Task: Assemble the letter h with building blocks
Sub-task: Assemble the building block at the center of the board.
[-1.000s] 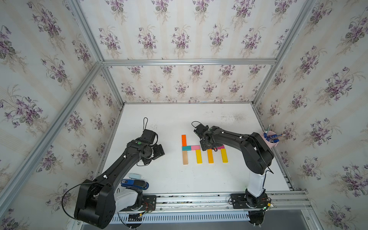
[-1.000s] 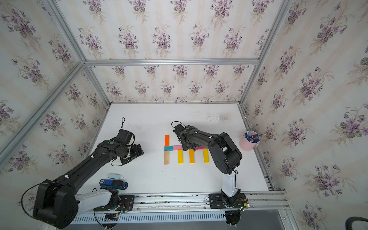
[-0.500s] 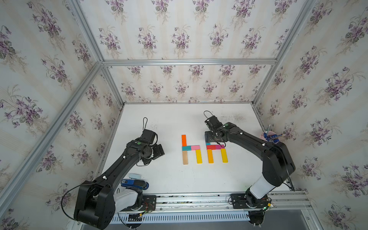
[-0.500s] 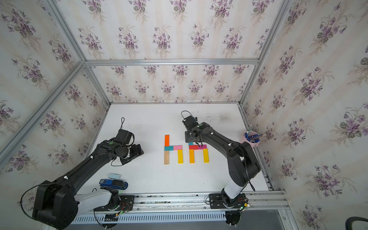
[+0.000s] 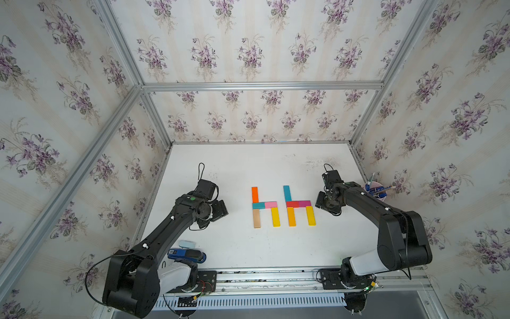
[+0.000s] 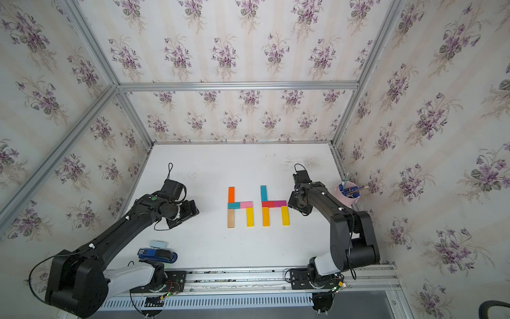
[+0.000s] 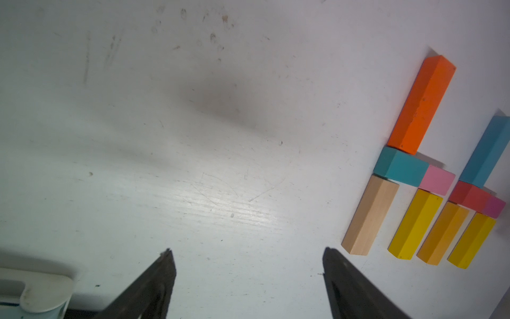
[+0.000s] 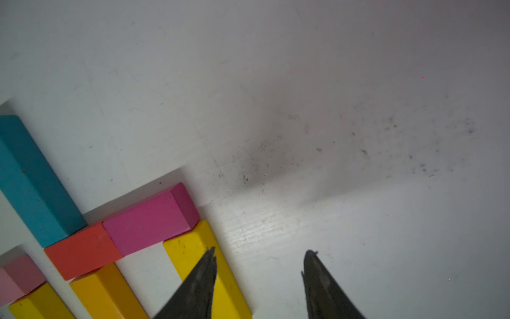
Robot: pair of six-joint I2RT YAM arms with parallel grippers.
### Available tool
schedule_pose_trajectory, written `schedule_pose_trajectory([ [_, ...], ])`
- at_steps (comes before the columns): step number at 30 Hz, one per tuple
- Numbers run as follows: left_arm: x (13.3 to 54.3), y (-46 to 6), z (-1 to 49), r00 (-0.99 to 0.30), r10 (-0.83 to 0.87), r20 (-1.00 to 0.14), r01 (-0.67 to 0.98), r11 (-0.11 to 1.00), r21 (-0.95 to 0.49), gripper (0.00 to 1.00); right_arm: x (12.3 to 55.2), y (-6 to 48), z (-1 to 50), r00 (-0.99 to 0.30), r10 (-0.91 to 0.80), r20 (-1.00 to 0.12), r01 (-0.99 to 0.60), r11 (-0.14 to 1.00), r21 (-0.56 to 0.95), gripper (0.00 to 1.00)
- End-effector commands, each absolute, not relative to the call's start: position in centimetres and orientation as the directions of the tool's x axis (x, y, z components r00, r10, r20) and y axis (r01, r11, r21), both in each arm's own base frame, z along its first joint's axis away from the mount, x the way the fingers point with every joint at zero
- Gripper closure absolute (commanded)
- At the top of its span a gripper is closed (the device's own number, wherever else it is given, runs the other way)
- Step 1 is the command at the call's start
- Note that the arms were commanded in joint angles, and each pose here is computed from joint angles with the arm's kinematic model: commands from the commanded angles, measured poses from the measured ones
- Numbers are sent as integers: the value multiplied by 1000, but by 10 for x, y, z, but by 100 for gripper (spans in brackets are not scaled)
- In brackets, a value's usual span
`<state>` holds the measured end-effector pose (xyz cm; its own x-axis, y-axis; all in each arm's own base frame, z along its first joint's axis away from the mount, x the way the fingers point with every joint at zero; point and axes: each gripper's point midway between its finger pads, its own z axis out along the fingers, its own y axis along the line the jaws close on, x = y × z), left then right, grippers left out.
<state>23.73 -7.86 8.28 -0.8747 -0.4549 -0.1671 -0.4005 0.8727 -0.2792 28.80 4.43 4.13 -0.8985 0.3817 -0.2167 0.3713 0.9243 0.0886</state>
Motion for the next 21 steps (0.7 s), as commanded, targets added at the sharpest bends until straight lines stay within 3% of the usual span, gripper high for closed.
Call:
schedule_pose_trajectory([
  [1, 239, -77, 84, -875, -448, -181, -393, 878, -274, 14, 290, 45, 31, -908, 367, -203, 358, 930, 80, 49],
  [21, 238, -77, 81, -876, -449, -173, -396, 877, -270, 14, 279, 50, 18, -931, 320, -174, 320, 947, 34, 49],
])
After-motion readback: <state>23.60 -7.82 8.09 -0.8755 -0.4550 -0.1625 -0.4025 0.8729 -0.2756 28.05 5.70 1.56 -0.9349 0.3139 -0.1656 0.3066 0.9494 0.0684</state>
